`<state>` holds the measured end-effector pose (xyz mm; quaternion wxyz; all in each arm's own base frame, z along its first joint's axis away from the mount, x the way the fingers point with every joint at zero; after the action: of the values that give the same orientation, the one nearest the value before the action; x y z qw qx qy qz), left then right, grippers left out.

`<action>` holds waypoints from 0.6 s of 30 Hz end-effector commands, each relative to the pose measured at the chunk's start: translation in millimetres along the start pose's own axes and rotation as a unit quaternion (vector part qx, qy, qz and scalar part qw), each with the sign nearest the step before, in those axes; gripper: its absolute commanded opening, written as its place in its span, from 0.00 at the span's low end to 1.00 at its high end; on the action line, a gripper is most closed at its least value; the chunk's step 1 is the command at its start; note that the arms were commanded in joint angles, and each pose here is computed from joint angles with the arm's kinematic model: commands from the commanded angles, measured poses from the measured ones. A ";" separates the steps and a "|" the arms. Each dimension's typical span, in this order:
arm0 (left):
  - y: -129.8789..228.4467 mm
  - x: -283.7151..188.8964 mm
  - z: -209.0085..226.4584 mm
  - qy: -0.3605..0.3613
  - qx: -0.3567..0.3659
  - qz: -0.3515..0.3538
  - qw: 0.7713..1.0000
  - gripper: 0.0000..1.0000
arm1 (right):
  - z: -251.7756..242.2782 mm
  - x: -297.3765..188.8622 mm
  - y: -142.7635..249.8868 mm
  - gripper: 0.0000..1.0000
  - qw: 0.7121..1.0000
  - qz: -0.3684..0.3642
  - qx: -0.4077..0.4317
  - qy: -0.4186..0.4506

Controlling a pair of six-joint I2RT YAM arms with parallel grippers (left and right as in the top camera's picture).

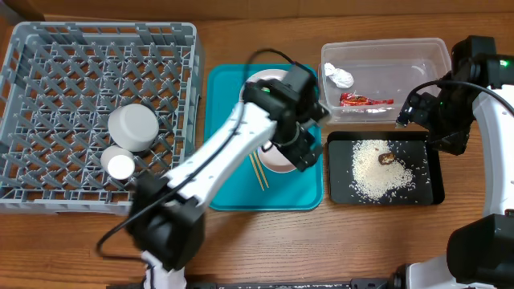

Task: Sort waste into correct bins and load items into the dishwasher
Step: 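Reach the left gripper to the pink bowl and grasp its rim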

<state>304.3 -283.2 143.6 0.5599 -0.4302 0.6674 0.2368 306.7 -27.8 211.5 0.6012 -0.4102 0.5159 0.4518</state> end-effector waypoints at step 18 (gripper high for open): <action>18.3 78.4 18.2 -0.063 -0.008 0.114 0.991 0.06 | 2.1 -15.9 -2.1 0.91 1.000 -0.029 -0.003 -0.006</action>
<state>291.3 -279.2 50.5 0.5622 -0.3278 0.6791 0.3394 306.6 -27.7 211.5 0.6010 -0.4102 0.5159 0.4520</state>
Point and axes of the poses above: each gripper's point midway between its finger pads, its own x axis out along the fingers, its own z axis along the line the jaws close on, y = z × x, the point moved 3 cm from there along -x, back along the fingers, and after that the axes turned 14 degrees about -x, right-handed, at the moved point
